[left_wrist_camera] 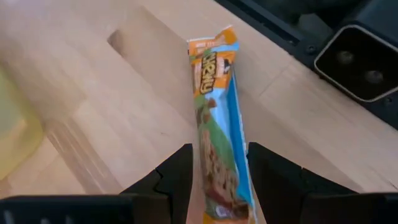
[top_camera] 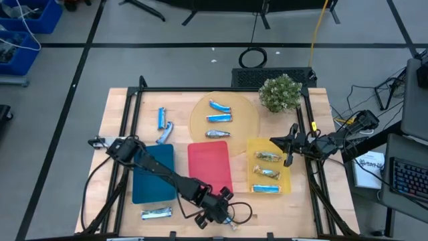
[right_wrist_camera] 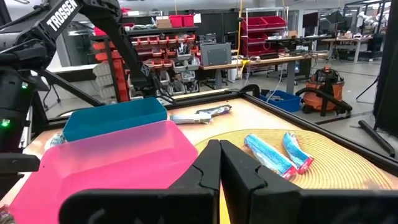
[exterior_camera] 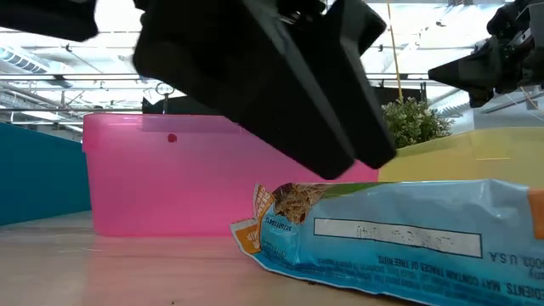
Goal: Pick and place Granola Bars by type
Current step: Put the yellow granola bar into the yellow bin
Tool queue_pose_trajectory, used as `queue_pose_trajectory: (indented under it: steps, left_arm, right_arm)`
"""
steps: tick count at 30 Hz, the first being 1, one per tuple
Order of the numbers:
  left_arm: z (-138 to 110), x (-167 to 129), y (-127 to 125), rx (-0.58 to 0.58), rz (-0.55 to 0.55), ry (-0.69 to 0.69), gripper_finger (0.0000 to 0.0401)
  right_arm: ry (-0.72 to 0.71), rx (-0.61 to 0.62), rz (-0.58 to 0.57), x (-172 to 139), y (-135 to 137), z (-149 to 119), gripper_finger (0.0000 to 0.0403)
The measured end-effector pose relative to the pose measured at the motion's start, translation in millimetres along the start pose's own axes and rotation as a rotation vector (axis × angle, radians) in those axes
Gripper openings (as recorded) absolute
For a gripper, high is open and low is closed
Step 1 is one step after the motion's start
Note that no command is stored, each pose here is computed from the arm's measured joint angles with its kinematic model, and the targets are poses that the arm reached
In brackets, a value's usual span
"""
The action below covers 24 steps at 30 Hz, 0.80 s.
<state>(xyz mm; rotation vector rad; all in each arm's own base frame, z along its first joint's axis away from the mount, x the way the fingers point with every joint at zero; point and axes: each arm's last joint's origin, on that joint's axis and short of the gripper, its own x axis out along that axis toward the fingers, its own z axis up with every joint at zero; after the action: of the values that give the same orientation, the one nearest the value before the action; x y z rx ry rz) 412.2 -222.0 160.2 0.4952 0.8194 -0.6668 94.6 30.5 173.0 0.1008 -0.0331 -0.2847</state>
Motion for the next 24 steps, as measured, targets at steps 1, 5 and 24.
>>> queue_pose_trajectory:
  steps: [1, 5, 24]
  left_arm:
    - [0, 1, 0, 0.001, -0.005, -0.003, 0.0161]
    - [-3, 6, -1, -0.013, -0.017, 0.009, 0.0161]
    - [-4, 16, -10, 0.026, -0.038, 0.003, 0.0019]
  right_arm:
    - [-0.001, 0.001, 0.000, 0, 0, 0, 0.0000]
    - [-0.001, -0.001, 0.000, 0, 0, 0, 0.0000]
    - [0.000, -0.003, 0.000, 0, 0, 0, 0.0000]
